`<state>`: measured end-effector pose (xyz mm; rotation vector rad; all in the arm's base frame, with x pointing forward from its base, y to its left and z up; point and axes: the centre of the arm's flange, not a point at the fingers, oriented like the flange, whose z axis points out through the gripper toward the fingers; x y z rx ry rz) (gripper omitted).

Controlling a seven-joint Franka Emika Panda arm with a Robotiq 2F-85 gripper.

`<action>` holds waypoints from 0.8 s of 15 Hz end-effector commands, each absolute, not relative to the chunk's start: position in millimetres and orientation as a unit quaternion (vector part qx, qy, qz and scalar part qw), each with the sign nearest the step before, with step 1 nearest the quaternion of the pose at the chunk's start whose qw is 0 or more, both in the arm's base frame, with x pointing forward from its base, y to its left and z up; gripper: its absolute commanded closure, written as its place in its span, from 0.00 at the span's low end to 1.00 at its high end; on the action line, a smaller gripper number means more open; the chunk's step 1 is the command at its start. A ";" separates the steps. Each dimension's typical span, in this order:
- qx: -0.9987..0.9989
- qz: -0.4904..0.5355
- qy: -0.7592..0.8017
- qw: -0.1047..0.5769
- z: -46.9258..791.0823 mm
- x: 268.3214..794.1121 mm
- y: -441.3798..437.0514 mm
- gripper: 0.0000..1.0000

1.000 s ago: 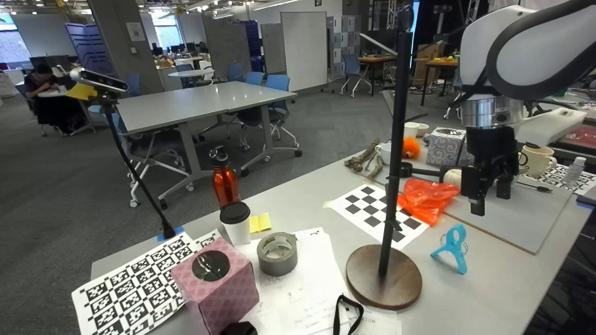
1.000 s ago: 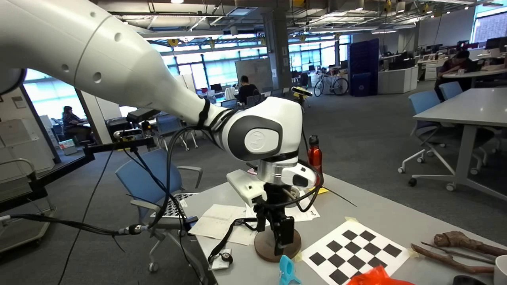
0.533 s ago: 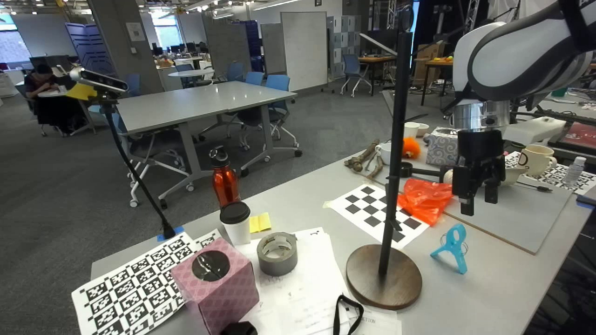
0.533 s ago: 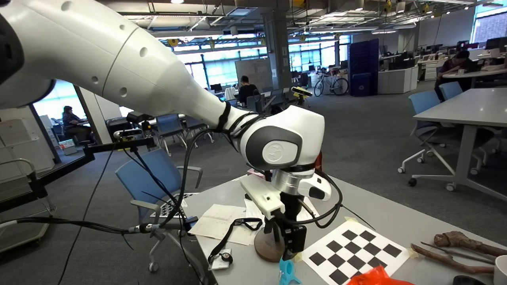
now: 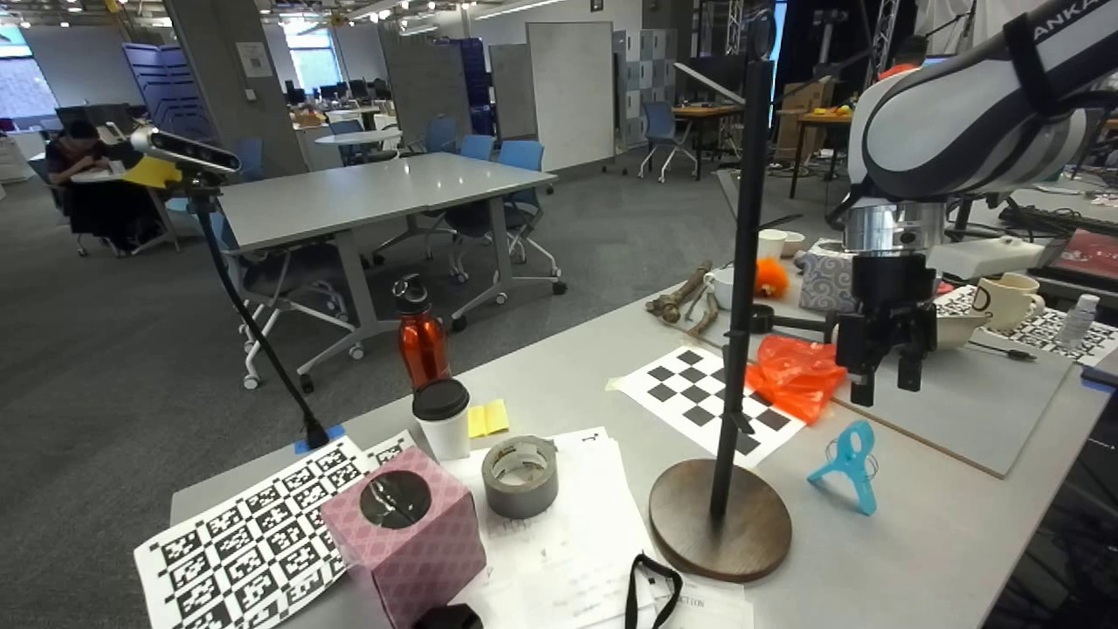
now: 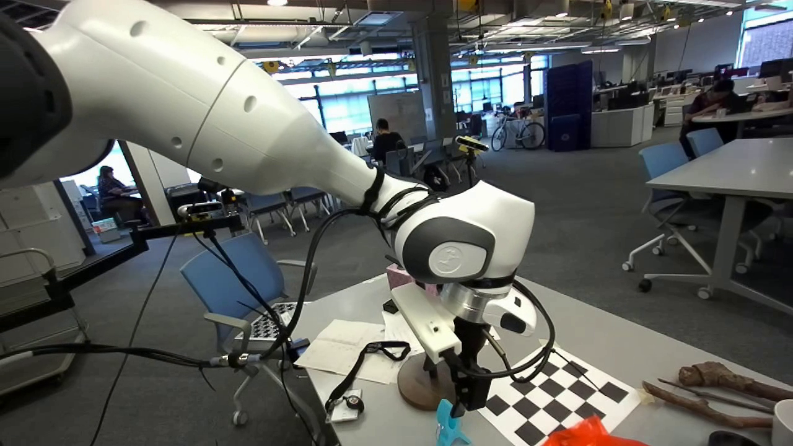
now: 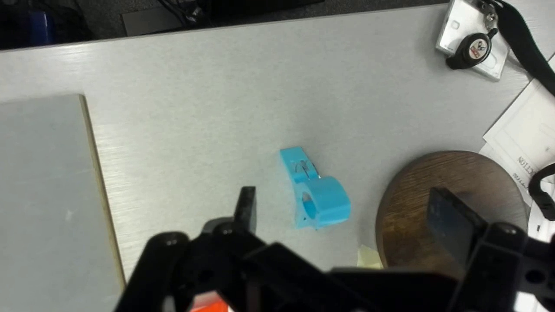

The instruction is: Hang the peg on the stand

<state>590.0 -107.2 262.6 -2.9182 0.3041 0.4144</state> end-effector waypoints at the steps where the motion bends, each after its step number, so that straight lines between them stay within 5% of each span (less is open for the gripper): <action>1: -0.981 0.140 0.102 0.089 261.7 590.4 -107.3 0.00; 12: -0.983 0.151 0.092 0.055 252.8 599.6 -99.0 0.00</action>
